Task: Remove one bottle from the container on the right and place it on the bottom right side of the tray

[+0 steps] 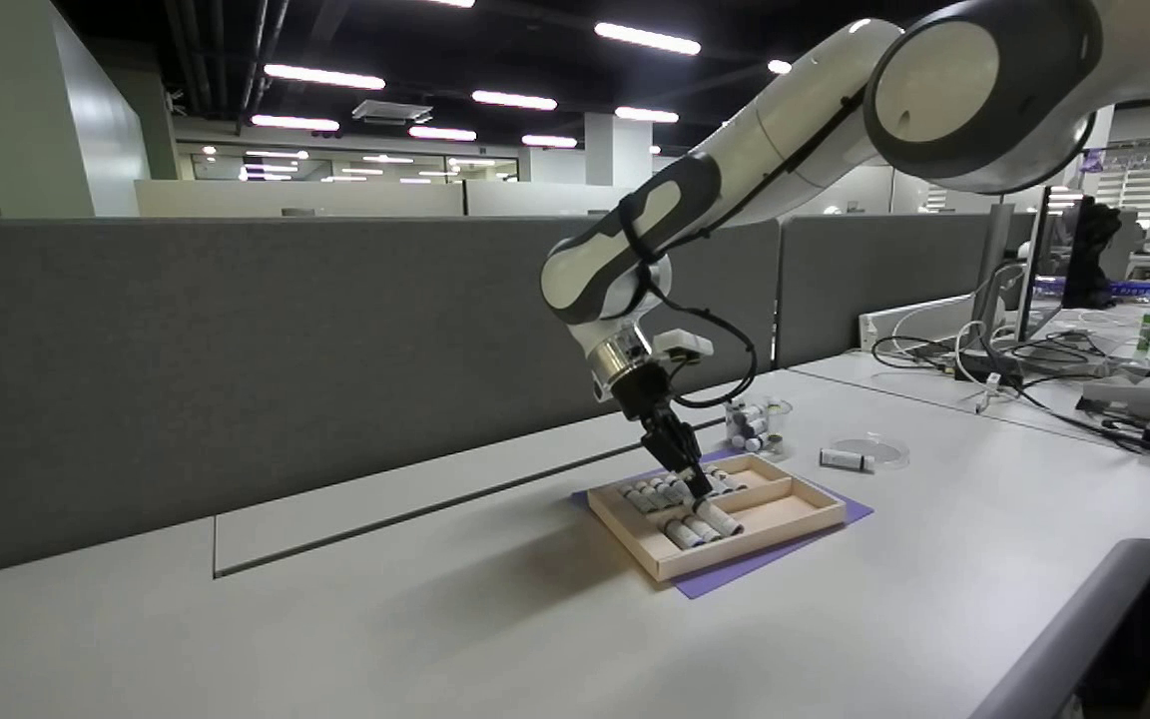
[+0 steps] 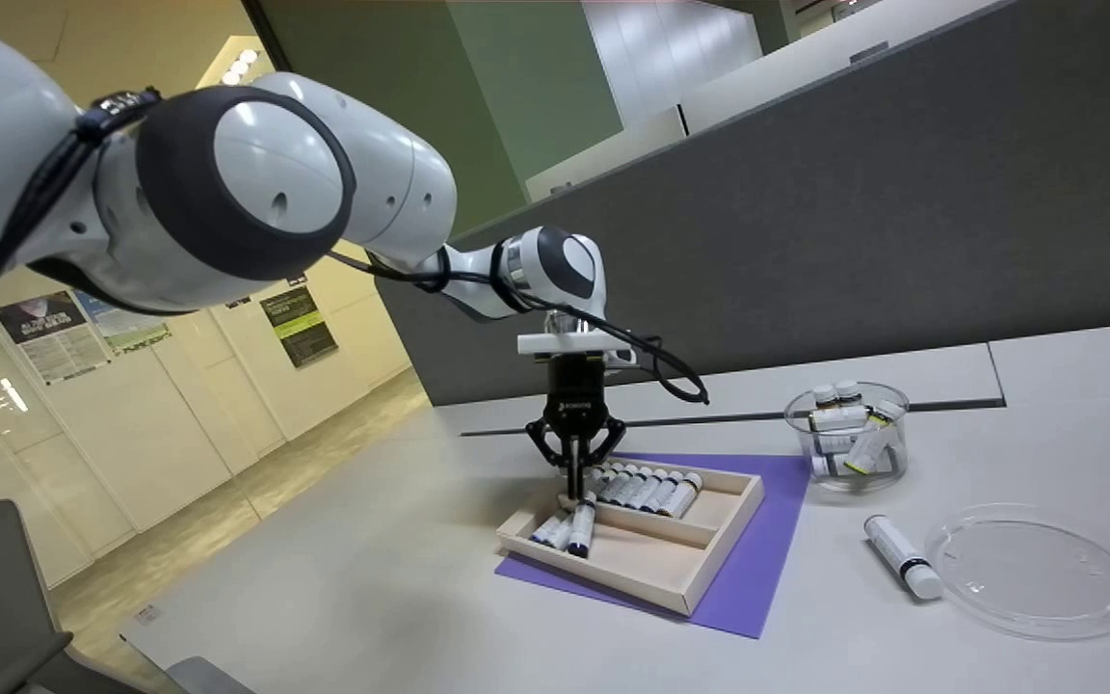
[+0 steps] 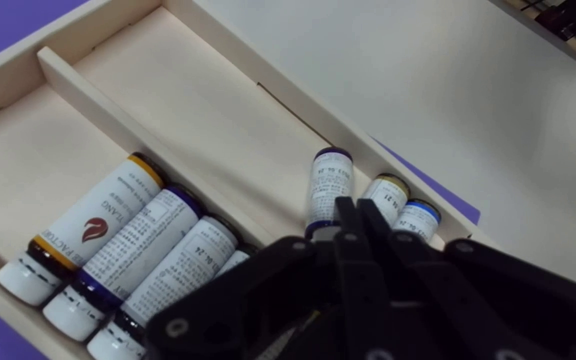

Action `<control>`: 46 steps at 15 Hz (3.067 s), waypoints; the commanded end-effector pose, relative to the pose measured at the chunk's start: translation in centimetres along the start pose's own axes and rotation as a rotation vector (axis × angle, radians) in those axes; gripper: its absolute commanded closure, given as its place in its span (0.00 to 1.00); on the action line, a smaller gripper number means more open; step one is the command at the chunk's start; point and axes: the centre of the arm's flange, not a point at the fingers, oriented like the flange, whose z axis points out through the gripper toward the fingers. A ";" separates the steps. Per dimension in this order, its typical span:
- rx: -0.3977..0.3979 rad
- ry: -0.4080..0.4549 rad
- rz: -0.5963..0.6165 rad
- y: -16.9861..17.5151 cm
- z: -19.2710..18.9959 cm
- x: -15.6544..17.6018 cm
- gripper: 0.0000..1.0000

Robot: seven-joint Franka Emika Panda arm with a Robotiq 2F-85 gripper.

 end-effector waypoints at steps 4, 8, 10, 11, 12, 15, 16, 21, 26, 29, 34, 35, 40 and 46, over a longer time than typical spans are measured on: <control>-0.016 -0.004 0.055 2.5 -1.7 -1.1 1.00; -0.018 0.032 0.056 3.6 -2.7 -1.7 1.00; -0.016 0.038 0.035 3.3 -3.6 -1.6 1.00; -0.023 0.050 0.022 3.0 -4.0 -1.7 1.00; -0.033 0.064 0.005 2.6 -4.6 -1.7 1.00; -0.036 0.087 -0.061 1.6 -5.6 -1.0 1.00; -0.024 0.081 -0.087 0.9 -5.8 -0.6 1.00; -0.026 0.047 -0.165 -2.2 -5.0 1.2 1.00; -0.037 0.005 -0.181 -2.7 -2.8 2.9 1.00; -0.024 -0.020 -0.175 -1.8 -1.3 3.2 1.00; -0.014 -0.024 -0.140 0.4 -0.4 2.3 1.00; -0.017 -0.018 -0.128 1.0 -0.4 1.9 1.00; -0.006 -0.004 -0.086 3.5 -0.7 0.3 1.00; -0.020 0.071 -0.035 5.5 -2.5 -1.0 1.00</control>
